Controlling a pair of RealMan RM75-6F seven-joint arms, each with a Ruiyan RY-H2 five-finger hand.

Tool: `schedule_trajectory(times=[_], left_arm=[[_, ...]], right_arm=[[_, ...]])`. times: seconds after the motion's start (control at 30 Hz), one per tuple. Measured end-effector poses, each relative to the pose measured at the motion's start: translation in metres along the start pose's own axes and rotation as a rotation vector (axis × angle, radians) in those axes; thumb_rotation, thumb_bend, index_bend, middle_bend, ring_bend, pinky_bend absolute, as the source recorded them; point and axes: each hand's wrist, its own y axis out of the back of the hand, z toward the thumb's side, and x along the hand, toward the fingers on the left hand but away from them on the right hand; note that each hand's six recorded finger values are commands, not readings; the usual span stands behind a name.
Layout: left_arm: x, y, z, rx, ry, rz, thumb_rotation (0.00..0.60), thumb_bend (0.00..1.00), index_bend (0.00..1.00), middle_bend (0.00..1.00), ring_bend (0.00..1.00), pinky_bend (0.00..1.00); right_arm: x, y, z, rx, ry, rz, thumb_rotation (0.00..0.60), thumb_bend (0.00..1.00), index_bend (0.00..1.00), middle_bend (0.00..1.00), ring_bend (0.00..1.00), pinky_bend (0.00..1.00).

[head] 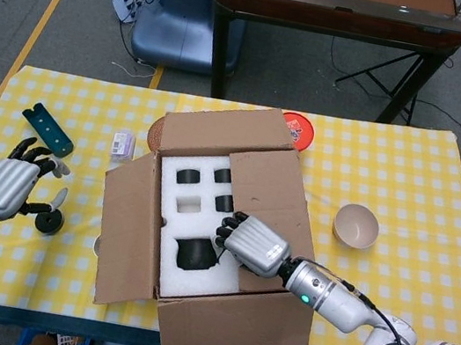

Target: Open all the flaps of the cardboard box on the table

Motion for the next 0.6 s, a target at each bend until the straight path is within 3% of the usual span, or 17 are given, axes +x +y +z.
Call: schedule_trajectory(times=[0.37, 0.6], left_arm=[[-0.0007, -0.0022, -0.0056, -0.009, 0.004, -0.001, 0.334, 0.44, 0.43, 0.40, 0.18, 0.00], [0.0003, -0.0028, -0.0093, -0.018, 0.008, -0.002, 0.334, 0.44, 0.44, 0.40, 0.18, 0.00]], right_arm=[[-0.0034, -0.0093, -0.0012, 0.088, 0.009, 0.033, 0.600, 1.00, 0.45, 0.42, 0.23, 0.25], [0.0000, -0.0069, -0.0070, 0.124, -0.005, 0.018, 0.600, 1.00, 0.48, 0.46, 0.23, 0.24]])
